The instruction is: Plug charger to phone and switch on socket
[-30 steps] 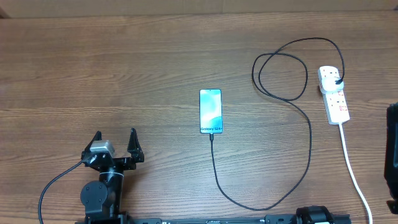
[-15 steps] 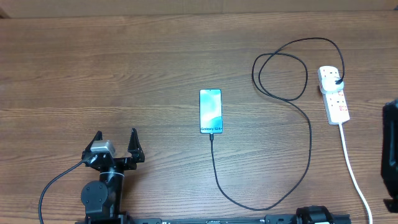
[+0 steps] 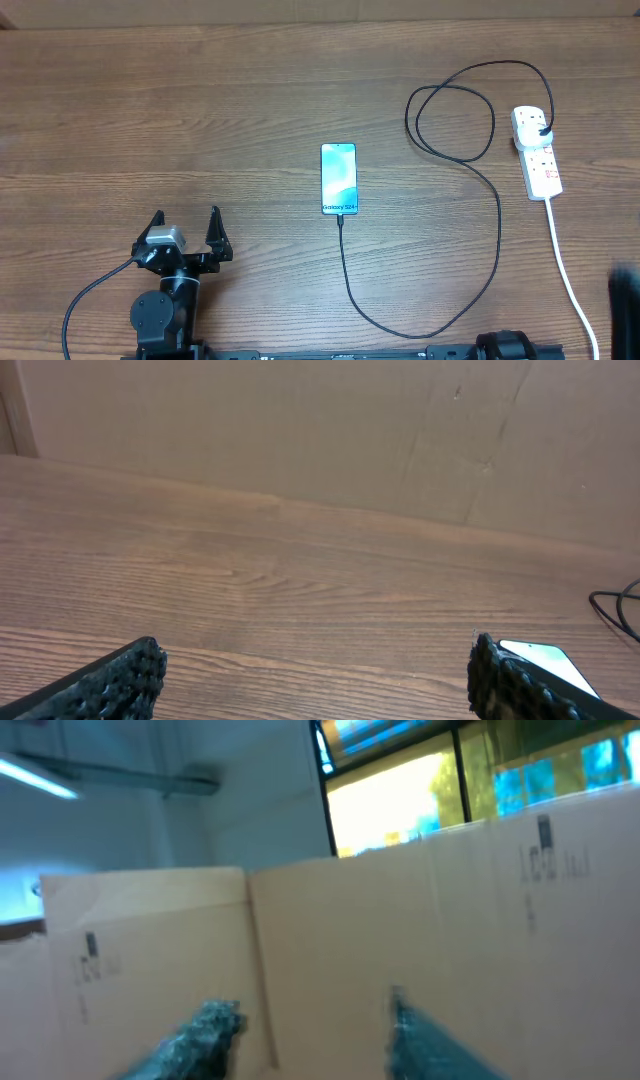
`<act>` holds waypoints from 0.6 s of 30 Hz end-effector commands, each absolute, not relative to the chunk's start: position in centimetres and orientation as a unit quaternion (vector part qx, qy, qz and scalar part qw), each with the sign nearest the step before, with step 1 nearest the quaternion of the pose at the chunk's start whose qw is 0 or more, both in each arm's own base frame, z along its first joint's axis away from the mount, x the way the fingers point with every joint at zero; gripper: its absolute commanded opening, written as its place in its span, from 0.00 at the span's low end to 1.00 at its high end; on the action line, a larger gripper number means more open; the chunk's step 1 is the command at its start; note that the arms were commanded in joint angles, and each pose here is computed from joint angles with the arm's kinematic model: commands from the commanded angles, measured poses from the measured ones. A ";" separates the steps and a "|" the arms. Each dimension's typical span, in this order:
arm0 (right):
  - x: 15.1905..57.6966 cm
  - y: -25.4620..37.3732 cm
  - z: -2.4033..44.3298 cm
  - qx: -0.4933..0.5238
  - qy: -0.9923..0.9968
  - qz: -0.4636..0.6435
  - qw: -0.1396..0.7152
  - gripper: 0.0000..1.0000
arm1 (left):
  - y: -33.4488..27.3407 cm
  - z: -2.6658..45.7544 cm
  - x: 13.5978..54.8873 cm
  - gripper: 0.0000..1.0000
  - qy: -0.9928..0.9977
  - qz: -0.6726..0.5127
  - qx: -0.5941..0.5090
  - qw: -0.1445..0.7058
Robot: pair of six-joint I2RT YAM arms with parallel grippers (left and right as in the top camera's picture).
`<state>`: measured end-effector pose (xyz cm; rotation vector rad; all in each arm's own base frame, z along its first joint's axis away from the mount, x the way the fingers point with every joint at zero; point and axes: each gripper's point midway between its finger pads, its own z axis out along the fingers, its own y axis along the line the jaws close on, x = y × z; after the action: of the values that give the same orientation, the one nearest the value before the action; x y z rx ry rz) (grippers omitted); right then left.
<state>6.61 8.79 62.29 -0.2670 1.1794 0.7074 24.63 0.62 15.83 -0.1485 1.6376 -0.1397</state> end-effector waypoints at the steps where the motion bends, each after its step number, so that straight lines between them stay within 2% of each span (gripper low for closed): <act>1: 5.1 8.8 62.7 -0.133 0.526 0.327 0.774 0.68 | 0.6 15.7 24.6 1.00 0.729 -0.053 -0.059 0.680; 2: 5.3 8.8 62.6 -0.132 0.528 0.327 0.773 0.88 | 0.6 15.7 24.6 1.00 0.729 -0.053 -0.059 0.680; 3: 5.5 8.9 62.4 -0.131 0.533 0.327 0.769 1.00 | 0.6 15.7 24.6 0.99 0.729 -0.053 -0.059 0.680; 10: 7.5 8.5 59.0 -0.095 0.600 0.324 0.725 1.00 | 0.6 15.7 24.6 1.00 0.729 -0.053 -0.059 0.680; 18: 10.8 4.8 53.5 0.003 0.689 0.226 0.689 1.00 | 0.6 15.7 24.6 0.99 0.729 -0.053 -0.059 0.680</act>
<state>8.67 7.06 55.12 -0.0961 1.4799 0.6454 24.63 0.63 15.83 -0.1485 1.6375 -0.1391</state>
